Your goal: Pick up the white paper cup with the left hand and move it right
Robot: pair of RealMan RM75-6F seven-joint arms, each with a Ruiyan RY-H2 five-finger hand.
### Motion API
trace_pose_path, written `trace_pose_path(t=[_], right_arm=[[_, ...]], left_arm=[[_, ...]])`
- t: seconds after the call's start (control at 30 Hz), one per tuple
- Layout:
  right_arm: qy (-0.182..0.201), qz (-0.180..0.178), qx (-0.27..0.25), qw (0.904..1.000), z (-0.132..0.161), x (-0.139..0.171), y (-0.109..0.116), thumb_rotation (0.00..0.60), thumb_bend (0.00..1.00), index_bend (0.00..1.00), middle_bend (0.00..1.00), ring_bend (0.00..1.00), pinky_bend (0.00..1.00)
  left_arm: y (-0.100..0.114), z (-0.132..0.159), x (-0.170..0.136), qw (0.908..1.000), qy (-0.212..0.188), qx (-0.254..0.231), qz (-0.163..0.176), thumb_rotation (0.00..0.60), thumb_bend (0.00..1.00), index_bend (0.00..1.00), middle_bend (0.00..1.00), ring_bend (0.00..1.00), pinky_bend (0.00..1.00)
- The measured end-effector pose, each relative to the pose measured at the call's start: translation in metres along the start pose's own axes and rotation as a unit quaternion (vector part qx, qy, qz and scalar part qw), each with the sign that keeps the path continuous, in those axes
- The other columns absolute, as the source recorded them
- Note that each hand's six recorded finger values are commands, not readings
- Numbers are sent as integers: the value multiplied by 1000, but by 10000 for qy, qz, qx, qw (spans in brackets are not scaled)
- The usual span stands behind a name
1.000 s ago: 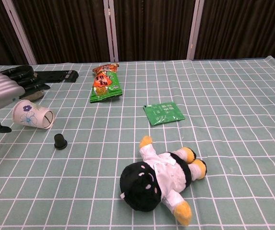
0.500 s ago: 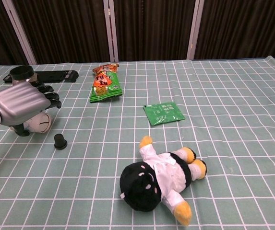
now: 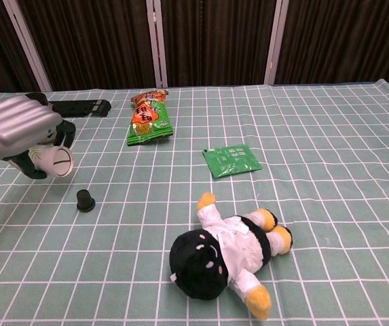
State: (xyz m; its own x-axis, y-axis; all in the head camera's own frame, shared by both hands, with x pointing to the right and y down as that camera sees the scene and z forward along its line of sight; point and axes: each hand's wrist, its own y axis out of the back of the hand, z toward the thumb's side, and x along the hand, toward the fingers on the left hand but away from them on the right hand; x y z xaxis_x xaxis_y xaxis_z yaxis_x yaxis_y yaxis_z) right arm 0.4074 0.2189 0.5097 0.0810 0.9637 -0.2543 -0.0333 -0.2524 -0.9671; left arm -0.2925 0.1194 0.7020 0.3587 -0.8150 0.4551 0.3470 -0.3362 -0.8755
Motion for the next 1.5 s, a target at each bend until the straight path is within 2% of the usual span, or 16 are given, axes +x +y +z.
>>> trace_pose_path(t=[0.13,0.23,0.33,0.37,0.43,0.47,0.57,0.67,0.83,0.97,1.03,1.17,1.3,1.37,1.43,1.5], right_arm=[[24,6,-11,10000,1,1,0,600,0,0,0,0,0],[47,1,-18,10000,3,1,0,600,0,0,0,0,0],[54,11,-17,10000,3,1,0,600,0,0,0,0,0],[55,16,-16,10000,4,1,0,600,0,0,0,0,0],[58,27,-11,10000,4,1,-1,600,0,0,0,0,0],[61,31,-10,10000,4,1,-1,600,0,0,0,0,0],[56,47,-6,10000,4,0,-2,600,0,0,0,0,0],[29,54,-14,10000,3,0,-3,600,0,0,0,0,0],[18,61,-19,10000,1,0,-2,600,0,0,0,0,0],[16,55,-31,10000,0,0,-2,600,0,0,0,0,0],[15,53,-34,10000,0,-1,-2,600,0,0,0,0,0],[10,74,-35,10000,-1,-1,-3,600,0,0,0,0,0],[16,75,-36,10000,0,-1,-3,600,0,0,0,0,0],[18,74,-41,10000,0,-1,-2,600,0,0,0,0,0],[15,74,-50,10000,0,-1,-2,600,0,0,0,0,0],[16,74,-58,10000,-1,-1,-2,600,0,0,0,0,0]], left_arm=[[14,-4,-3,9906,170,-1356,102,600,3,555,432,375,445],[22,-10,-5,9638,315,-2643,151,600,5,530,413,357,446],[27,-16,-7,9175,416,-3953,176,600,4,505,398,343,442],[27,-17,-9,8947,441,-4441,179,600,4,505,398,342,440],[27,-19,-10,8584,470,-5105,179,600,4,506,397,343,439],[26,-20,-11,8342,483,-5491,175,600,4,506,397,344,439],[20,-19,-13,7812,487,-6222,119,600,6,505,397,345,439],[7,-11,-14,7515,460,-6581,-78,600,5,505,397,344,439],[-18,-1,-15,7451,483,-6647,-268,600,6,505,397,344,439],[-34,8,-15,7330,500,-6777,-310,600,7,505,397,344,436],[-37,10,-15,7354,480,-6753,-292,600,5,505,397,344,436],[-41,17,-15,7474,381,-6626,-320,600,6,505,383,327,422],[-42,18,-15,7494,367,-6601,-350,600,5,487,305,237,362],[-43,18,-16,7516,371,-6575,-364,600,6,439,197,136,277],[-45,18,-17,7544,382,-6542,-375,600,7,260,53,29,123],[-48,16,-19,7589,400,-6490,-349,600,6,85,0,0,22]])
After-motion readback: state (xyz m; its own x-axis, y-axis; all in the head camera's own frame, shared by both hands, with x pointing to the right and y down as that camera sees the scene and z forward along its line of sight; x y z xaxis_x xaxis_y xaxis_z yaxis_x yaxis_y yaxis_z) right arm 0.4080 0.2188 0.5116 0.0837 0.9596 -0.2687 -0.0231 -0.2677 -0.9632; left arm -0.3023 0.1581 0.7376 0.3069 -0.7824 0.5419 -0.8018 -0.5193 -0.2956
